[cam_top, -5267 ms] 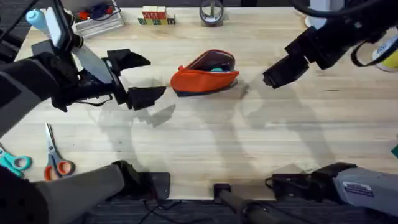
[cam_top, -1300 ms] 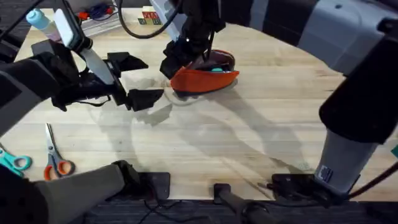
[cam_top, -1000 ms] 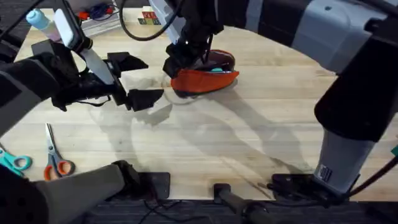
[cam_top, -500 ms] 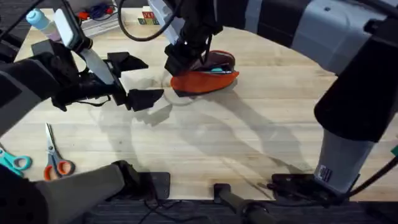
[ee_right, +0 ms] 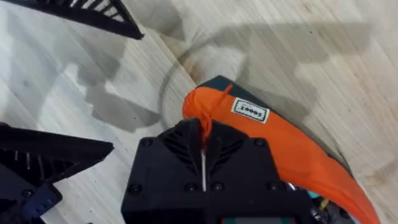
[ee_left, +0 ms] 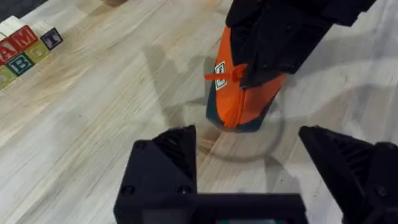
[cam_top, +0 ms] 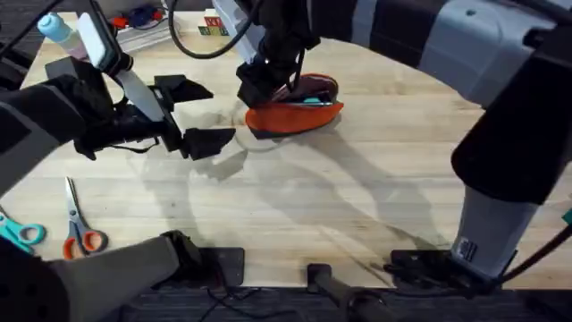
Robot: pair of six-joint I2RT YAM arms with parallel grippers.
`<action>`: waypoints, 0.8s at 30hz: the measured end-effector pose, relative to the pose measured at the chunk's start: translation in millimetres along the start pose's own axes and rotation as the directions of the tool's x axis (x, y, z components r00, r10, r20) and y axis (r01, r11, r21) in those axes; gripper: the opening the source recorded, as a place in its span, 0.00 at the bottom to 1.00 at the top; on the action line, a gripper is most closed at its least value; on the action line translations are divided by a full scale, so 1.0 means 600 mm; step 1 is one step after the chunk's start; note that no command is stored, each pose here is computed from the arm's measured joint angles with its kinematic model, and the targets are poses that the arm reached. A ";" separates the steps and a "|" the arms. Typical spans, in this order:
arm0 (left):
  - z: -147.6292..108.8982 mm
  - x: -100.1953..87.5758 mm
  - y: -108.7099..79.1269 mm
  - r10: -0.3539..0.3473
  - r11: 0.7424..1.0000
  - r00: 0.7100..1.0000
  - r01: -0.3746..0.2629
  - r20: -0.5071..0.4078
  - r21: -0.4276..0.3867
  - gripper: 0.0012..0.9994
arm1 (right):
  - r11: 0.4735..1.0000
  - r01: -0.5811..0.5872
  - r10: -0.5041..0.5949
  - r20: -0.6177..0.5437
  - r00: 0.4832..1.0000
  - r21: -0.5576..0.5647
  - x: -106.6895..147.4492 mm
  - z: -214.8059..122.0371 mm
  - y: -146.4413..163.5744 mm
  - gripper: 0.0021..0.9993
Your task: Unzip the bag, pick up the pens from the table one at a time and place them inside, then zip the bag closed.
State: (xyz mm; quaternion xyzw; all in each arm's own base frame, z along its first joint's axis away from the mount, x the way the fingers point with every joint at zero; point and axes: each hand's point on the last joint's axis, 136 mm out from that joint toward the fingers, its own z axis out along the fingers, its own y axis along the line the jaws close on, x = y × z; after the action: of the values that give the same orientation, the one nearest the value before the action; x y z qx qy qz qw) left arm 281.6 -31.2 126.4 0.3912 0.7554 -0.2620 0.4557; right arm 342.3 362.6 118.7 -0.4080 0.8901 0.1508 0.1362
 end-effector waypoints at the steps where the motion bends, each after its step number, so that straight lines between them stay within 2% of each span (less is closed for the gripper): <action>1: 0.000 0.000 0.000 0.000 1.000 1.000 0.000 0.000 0.000 0.99 | 1.000 0.000 0.000 0.001 1.000 0.000 -0.001 -0.002 0.000 0.03; 16: 0.000 0.000 0.000 0.000 1.000 1.000 0.000 0.000 0.000 0.99 | 1.000 -0.001 0.001 -0.007 1.000 0.001 -0.002 -0.016 0.003 0.03; 24: 0.000 0.000 0.000 0.000 1.000 1.000 0.000 0.000 0.000 0.99 | 1.000 0.003 -0.003 0.018 1.000 0.018 -0.019 -0.040 0.001 0.03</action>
State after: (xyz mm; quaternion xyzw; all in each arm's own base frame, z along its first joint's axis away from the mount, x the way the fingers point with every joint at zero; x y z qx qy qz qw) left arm 281.6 -31.2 126.4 0.3912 0.7555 -0.2620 0.4556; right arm 346.2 362.1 144.9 -0.4068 0.8895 0.1463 0.1481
